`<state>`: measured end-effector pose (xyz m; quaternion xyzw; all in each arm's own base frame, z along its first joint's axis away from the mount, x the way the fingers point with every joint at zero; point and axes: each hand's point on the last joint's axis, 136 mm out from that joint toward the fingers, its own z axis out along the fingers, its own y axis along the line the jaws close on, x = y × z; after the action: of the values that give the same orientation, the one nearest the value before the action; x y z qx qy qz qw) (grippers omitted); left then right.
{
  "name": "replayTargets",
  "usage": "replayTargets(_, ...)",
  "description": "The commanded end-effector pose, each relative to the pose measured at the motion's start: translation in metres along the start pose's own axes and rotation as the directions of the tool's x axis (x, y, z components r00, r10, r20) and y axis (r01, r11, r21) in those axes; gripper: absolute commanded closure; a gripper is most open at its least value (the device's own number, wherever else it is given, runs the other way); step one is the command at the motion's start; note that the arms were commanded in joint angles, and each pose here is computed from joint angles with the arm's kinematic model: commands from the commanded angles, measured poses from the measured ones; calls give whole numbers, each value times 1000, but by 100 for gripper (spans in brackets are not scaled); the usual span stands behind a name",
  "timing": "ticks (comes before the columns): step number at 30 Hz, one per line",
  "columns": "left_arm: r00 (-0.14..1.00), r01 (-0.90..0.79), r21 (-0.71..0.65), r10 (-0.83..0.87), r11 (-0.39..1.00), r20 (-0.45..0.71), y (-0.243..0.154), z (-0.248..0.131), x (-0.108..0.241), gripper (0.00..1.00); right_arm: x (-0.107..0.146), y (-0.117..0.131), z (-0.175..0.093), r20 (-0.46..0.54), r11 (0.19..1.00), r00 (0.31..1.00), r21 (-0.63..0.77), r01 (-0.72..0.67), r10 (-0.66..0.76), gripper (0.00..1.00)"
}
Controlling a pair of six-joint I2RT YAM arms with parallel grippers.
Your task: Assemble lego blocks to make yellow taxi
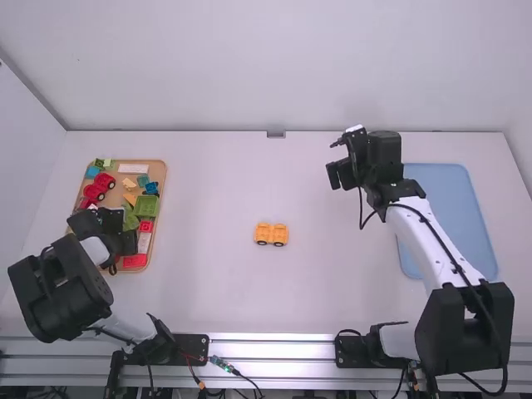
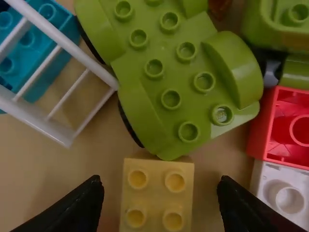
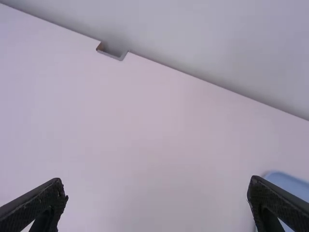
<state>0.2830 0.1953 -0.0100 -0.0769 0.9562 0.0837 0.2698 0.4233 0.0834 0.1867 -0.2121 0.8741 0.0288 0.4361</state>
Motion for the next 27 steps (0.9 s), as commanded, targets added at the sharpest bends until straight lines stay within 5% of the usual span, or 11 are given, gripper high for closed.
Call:
replayTargets(1, 1000, 7, 34, -7, 999, -8, -8, -1, 8, 36, -20, -3, -13, 51, 1000, 999, 13, 6, -7, 1)
replayTargets(27, 999, 13, -4, -13, 1000, -49, -1, -2, 14, 59, -19, -4, -13, 49, 1000, 999, 14, 5, -6, 1)
